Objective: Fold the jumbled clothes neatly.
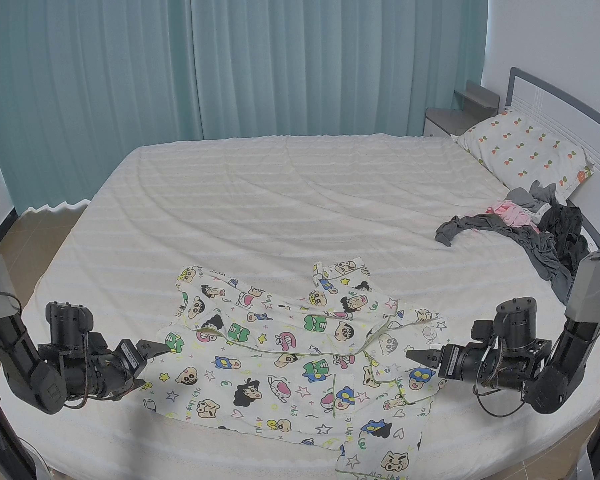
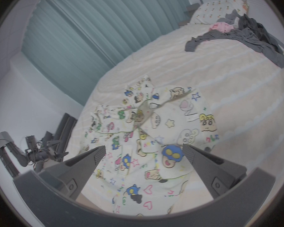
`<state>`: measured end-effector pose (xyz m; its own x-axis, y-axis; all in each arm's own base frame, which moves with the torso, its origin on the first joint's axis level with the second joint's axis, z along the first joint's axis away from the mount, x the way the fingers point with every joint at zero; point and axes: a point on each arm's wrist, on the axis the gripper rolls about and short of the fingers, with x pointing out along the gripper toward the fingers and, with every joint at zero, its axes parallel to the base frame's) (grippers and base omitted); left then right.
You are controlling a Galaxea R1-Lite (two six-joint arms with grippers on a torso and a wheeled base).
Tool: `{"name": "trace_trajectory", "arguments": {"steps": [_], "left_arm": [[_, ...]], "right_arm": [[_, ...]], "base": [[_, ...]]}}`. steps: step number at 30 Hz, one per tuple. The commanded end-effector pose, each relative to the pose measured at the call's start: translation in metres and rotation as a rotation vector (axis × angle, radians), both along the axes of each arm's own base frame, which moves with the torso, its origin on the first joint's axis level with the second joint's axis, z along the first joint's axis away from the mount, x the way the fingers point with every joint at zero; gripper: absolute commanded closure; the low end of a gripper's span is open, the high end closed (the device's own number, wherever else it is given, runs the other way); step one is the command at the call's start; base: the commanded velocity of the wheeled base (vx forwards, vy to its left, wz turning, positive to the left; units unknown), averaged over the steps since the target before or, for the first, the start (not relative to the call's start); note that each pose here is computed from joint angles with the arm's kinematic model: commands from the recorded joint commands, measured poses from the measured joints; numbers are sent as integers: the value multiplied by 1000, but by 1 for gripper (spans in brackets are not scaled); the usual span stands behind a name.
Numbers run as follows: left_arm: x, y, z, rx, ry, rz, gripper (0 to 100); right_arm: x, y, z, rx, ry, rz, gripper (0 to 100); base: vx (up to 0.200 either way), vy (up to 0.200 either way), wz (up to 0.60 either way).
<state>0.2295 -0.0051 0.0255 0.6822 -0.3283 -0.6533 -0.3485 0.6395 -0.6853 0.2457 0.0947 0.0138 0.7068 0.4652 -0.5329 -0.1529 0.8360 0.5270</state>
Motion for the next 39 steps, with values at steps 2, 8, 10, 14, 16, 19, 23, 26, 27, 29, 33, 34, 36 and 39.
{"name": "trace_trajectory", "arguments": {"steps": [2, 8, 10, 14, 16, 19, 23, 26, 27, 29, 33, 34, 36, 39], "left_arm": [[-16, 0, -4, -37, 51, -5, 0], [-16, 0, -8, -31, 66, -3, 0], [-16, 0, -9, -29, 74, -3, 0], [-16, 0, -12, -27, 87, -2, 0], [-15, 0, -13, -27, 88, -2, 0], [-15, 0, -13, -28, 88, -1, 0], [-15, 0, -14, -28, 93, -1, 0], [-13, 0, -17, -24, 102, 3, 0], [-13, 1, -17, -25, 104, 4, 0], [-12, 1, -17, -24, 101, 4, 0], [-11, 1, -17, -17, 88, 13, 0], [-10, 1, -18, -10, 81, 18, 0], [-9, 2, -21, 2, 69, 29, 0], [-5, 2, -26, 15, 58, 42, 0]], "right_arm": [[-21, 10, -36, -66, 101, 26, 0], [-22, 13, -48, -101, 95, 18, 0], [-24, 15, -51, -107, 104, 26, 0], [-27, 15, -53, -114, 120, 35, 0], [-32, 16, -55, -127, 139, 51, 0], [-35, 19, -59, -143, 151, 75, 0], [-37, 22, -68, -166, 169, 97, 0], [-36, 32, -75, -163, 144, 131, 0], [-36, 34, -77, -159, 134, 137, 0], [-35, 37, -83, -163, 124, 140, 0], [-28, 44, -92, -181, 102, 117, 0], [-23, 46, -94, -192, 83, 95, 0], [-23, 48, -98, -215, 78, 84, 0], [-24, 52, -100, -215, 76, 101, 0]], "base": [[-100, 0, 0], [-200, 0, 0], [-200, 0, 0], [-200, 0, 0], [-200, 0, 0], [-200, 0, 0], [-150, 0, 0], [0, 0, 0], [0, 0, 0], [0, 0, 0], [0, 0, 0], [0, 0, 0], [0, 0, 0], [0, 0, 0]]}}
